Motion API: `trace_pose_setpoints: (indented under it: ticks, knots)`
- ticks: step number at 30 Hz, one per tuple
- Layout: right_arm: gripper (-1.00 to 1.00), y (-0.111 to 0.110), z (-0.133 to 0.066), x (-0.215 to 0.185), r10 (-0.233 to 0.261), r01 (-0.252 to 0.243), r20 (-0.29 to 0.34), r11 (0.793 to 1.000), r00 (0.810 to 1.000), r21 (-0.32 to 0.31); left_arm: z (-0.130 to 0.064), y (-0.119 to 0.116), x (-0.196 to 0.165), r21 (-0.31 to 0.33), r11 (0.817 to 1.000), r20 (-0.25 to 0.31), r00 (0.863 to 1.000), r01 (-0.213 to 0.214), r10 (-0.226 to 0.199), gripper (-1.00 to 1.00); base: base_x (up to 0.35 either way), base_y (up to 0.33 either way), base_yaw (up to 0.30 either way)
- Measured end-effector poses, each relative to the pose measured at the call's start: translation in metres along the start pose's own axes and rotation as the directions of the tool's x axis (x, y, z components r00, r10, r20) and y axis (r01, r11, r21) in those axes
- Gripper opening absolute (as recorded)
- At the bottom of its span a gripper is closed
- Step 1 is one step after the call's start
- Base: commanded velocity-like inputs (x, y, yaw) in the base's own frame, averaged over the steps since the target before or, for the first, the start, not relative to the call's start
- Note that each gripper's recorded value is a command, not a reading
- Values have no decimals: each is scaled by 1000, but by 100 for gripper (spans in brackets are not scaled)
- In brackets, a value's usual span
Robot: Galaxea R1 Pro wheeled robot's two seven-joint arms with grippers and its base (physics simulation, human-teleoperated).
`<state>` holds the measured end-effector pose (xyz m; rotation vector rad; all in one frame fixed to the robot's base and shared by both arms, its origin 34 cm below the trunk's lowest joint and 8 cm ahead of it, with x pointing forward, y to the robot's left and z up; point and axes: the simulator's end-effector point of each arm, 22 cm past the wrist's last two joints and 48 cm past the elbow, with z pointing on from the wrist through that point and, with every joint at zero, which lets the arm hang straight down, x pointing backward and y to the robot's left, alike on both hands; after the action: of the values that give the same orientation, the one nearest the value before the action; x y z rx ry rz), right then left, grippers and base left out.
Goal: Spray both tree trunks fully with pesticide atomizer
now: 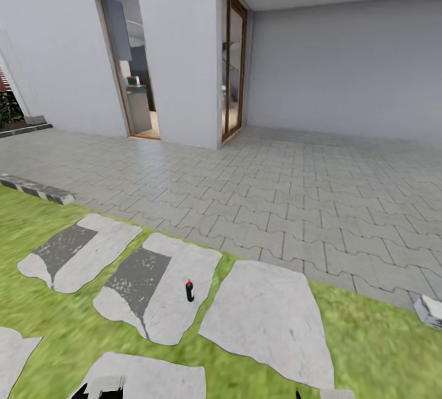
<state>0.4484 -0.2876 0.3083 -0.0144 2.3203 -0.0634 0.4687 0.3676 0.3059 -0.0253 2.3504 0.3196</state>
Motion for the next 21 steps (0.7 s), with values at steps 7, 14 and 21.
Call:
trace_pose_setpoints:
  ticks: [7,14,21]
  knots:
    - [100,0,0,0,0,0,0,1000,1000,0,0,0,0,0,1000,0,1000,0,0,100,287,-150,0]
    - [100,0,0,0,0,0,0,1000,1000,0,0,0,0,0,1000,0,1000,0,0,100,280,-163,0]
    - [100,0,0,0,0,0,0,1000,1000,0,0,0,0,0,1000,0,1000,1,-1,100,269,-171,0]
